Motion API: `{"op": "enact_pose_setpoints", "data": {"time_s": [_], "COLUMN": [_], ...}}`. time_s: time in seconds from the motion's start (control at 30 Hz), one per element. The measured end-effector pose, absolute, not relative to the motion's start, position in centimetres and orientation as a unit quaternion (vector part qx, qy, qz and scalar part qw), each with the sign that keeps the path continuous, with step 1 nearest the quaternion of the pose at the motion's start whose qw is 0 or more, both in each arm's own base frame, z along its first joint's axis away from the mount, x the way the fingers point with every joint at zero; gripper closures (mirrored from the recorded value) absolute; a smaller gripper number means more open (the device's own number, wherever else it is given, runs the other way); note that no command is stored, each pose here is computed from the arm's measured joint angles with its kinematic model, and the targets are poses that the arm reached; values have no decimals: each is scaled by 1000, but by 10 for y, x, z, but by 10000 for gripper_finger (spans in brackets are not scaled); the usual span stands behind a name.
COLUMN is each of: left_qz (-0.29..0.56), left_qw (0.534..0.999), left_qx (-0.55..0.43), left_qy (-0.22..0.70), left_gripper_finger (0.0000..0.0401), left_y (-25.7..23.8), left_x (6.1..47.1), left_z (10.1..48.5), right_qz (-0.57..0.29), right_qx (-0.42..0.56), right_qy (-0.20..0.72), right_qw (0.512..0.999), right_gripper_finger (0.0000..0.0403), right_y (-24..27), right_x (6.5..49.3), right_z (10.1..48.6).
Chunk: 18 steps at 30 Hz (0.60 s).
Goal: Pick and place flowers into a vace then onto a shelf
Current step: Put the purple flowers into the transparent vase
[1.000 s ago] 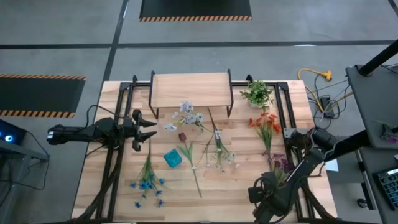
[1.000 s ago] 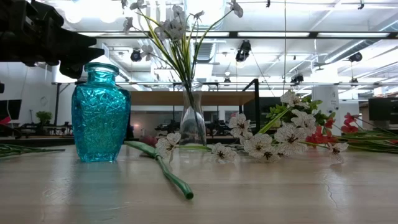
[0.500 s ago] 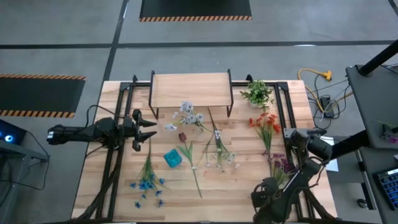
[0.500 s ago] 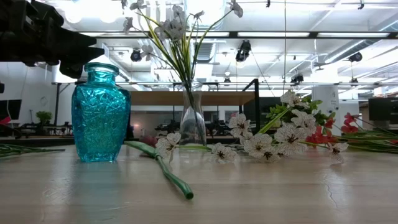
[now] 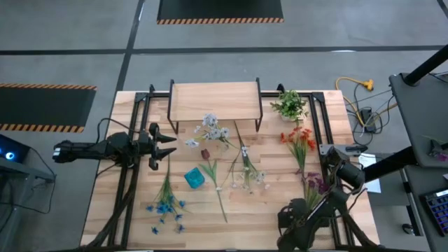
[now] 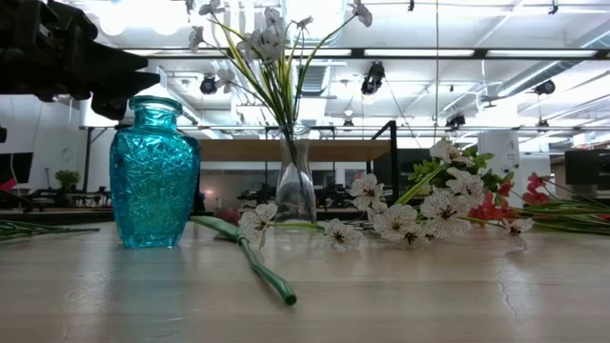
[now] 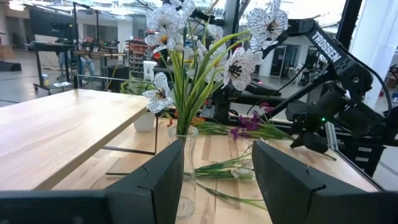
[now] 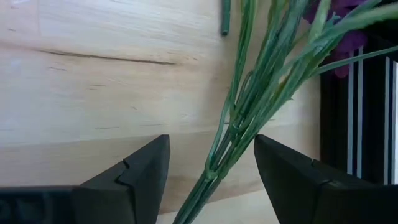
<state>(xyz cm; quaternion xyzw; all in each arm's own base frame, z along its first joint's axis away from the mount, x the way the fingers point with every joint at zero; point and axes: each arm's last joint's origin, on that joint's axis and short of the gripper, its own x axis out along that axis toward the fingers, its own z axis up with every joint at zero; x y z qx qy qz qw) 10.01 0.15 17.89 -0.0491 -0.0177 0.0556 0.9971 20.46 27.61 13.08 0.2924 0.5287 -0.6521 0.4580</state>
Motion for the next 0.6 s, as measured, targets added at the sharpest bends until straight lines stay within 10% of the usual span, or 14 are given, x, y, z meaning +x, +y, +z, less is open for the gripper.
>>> {"op": "enact_pose_setpoints", "data": {"time_s": [0.6], "left_qz": [56], "left_qw": [997], "left_qx": [-50], "left_qy": [-22], "left_gripper_finger": [227], "left_y": [2], "left_x": [100], "left_z": [180], "right_qz": [-624], "right_qx": [323], "right_qy": [549], "right_qw": [453], "right_gripper_finger": [262], "right_y": [283], "right_x": [207], "right_z": [127]}}
